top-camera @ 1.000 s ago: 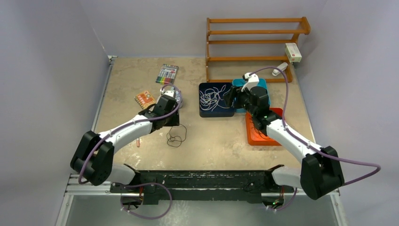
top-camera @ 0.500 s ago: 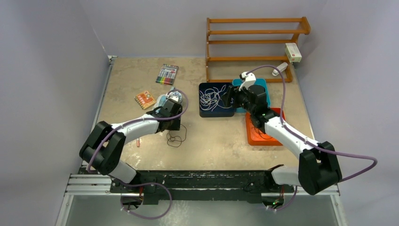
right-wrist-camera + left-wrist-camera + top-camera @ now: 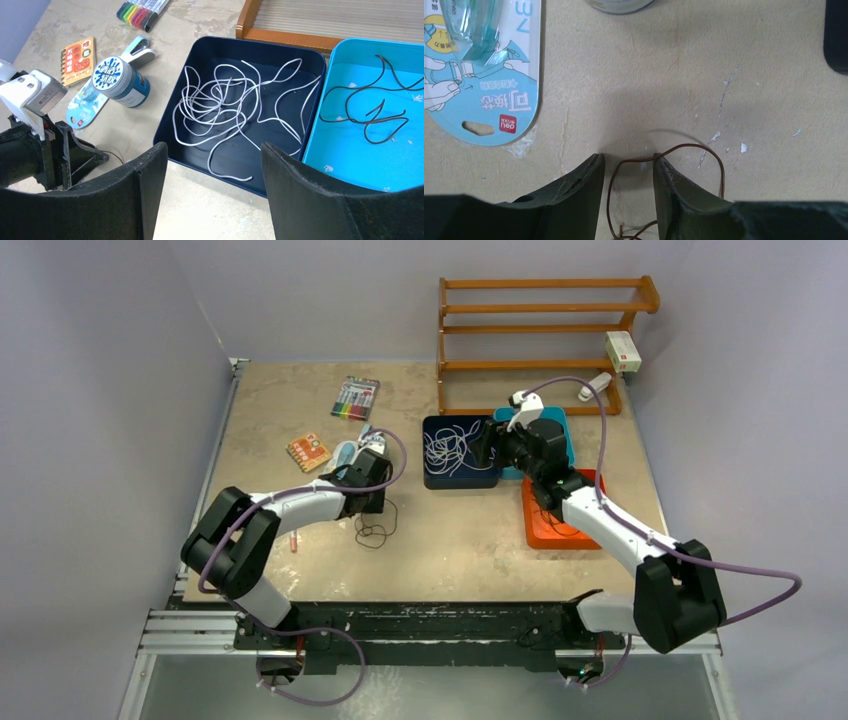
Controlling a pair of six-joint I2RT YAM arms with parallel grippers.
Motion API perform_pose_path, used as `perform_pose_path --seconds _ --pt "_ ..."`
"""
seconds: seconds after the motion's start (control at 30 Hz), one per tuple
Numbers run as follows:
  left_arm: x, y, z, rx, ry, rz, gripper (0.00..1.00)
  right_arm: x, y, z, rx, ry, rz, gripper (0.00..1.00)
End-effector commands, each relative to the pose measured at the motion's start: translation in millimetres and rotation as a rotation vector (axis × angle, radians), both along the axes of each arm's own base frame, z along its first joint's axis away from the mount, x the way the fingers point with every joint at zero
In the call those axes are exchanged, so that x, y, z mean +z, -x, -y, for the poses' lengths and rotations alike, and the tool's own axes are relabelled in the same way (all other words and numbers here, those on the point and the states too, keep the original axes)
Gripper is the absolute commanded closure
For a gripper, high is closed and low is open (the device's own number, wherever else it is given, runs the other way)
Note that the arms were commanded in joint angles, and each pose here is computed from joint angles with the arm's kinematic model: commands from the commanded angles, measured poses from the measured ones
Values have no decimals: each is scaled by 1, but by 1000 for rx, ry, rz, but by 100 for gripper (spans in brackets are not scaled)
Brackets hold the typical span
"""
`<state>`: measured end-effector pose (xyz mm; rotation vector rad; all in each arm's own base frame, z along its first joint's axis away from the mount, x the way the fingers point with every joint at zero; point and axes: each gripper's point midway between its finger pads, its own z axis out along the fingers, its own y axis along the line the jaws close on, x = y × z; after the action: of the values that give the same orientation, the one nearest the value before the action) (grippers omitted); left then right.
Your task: Untangle the cables
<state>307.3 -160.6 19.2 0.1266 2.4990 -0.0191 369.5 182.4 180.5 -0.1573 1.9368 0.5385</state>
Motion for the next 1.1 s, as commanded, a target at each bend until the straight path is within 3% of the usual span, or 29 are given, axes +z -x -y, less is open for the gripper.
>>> perform_pose_path --seconds 0.0,0.37,0.57,0.83,1.07 --pt "-9 -2 1 -20 -32 -13 62 32 -12 -8 24 -23 90 30" --pt "-10 -10 5 -7 -22 5 88 35 -12 -11 41 -30 105 29" --pt "14 -15 6 6 15 69 100 39 -9 -15 63 -42 122 29" --pt "90 -18 14 -20 152 267 100 58 10 -29 207 -70 257 29" --pt "138 -14 11 -20 224 389 100 51 31 -64 465 -104 265 29"
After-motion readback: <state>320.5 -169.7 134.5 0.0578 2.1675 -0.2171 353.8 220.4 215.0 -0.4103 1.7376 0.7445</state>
